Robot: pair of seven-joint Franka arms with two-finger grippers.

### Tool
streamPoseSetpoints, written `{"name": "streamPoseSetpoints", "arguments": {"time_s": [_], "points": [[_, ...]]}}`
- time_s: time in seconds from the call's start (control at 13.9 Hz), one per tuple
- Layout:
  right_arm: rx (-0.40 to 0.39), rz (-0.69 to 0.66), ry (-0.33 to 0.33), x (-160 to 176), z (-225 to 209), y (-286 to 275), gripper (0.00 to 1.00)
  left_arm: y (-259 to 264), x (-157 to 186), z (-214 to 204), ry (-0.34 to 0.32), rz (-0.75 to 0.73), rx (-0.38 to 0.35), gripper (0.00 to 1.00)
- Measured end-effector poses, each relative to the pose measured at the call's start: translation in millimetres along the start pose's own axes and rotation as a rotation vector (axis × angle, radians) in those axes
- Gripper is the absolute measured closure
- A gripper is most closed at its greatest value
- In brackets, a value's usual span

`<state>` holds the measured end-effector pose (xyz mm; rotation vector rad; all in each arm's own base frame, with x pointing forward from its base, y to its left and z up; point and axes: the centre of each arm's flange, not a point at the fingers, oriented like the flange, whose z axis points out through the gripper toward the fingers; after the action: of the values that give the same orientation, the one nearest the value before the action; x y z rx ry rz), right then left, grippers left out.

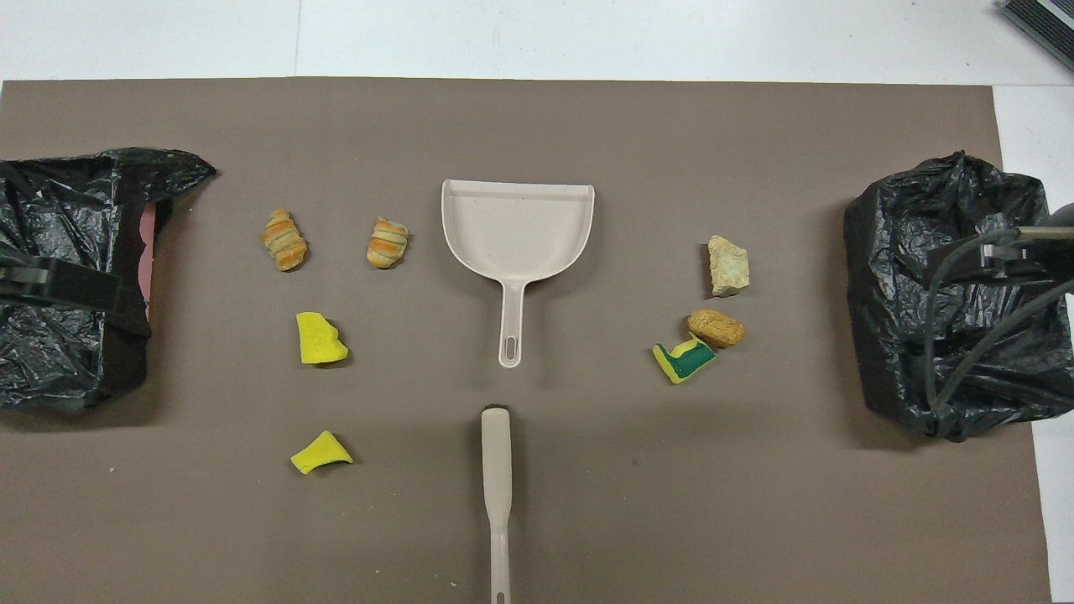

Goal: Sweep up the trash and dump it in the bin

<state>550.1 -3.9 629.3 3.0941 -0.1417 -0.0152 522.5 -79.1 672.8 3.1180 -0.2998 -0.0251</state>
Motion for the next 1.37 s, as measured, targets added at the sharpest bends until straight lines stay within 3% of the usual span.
{"name": "streamPoseSetpoints", "arguments": {"time_s": [0.58,1.01,1.37], "points": [[0.000,0.000,0.000,0.0,0.0,0.0,0.00,133.1,-55.8,57.0,-0.024,0.014,0.056,0.00],[0.000,0.015,-0.002,0.5,0.5,7.9,0.00,241.2,-101.5,161.0,-0.047,0.037,0.048,0.00],[-0.002,0.046,-0.043,-3.4,4.1,25.0,0.00,319.4,-166.0,248.8,-0.069,0.077,0.089,0.00]]}}
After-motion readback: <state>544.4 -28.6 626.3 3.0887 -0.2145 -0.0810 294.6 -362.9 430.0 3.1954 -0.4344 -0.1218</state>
